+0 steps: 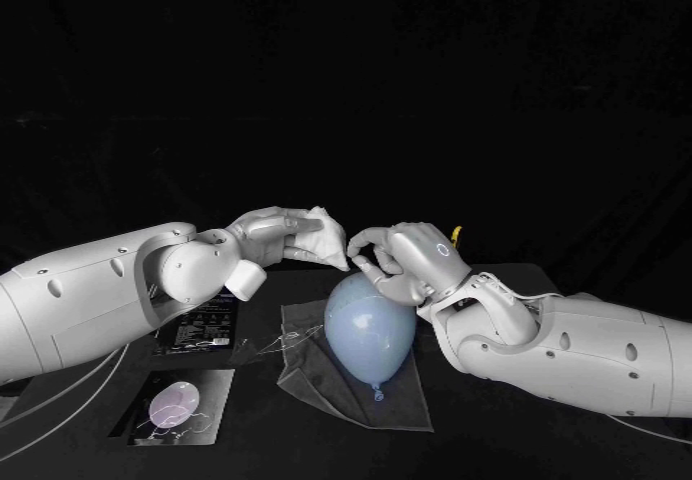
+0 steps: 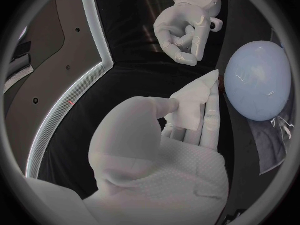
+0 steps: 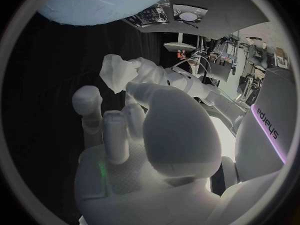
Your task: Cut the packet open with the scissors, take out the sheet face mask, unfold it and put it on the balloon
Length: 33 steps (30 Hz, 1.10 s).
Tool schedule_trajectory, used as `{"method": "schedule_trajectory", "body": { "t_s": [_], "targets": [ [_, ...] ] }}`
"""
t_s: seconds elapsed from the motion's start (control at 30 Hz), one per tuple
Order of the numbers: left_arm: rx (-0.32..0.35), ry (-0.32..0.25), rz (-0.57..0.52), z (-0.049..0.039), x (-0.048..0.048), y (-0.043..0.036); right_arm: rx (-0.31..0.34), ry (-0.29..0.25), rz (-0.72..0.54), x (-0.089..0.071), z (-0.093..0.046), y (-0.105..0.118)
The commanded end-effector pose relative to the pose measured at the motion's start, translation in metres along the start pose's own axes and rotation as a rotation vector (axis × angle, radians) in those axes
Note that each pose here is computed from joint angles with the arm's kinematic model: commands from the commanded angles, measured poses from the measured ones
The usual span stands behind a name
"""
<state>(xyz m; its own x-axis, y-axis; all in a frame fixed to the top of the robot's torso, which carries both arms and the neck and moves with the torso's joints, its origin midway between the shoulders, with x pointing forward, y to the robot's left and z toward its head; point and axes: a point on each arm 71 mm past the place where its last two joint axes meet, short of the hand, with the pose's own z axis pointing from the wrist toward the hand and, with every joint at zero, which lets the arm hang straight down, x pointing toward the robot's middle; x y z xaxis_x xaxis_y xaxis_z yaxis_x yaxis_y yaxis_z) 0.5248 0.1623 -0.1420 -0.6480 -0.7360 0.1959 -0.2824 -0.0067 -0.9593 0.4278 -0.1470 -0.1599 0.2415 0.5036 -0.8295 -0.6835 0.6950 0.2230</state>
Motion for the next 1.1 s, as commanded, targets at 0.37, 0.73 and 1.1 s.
{"method": "schedule_trajectory", "body": {
  "t_s": [0.37, 0.73, 1.1],
  "targets": [
    [0.028, -0.070, -0.020, 0.0001, -0.0042, -0.0013, -0.003, -0.049, -0.017, 0.000, -0.002, -0.006],
    [0.027, -0.075, -0.043, 0.0006, -0.0018, 0.0002, 0.021, -0.040, -0.041, 0.013, 0.002, -0.006],
    [0.023, -0.064, -0.057, 0.0010, 0.0023, 0.0008, 0.039, -0.044, -0.058, 0.024, 0.009, -0.006]
  ]
}}
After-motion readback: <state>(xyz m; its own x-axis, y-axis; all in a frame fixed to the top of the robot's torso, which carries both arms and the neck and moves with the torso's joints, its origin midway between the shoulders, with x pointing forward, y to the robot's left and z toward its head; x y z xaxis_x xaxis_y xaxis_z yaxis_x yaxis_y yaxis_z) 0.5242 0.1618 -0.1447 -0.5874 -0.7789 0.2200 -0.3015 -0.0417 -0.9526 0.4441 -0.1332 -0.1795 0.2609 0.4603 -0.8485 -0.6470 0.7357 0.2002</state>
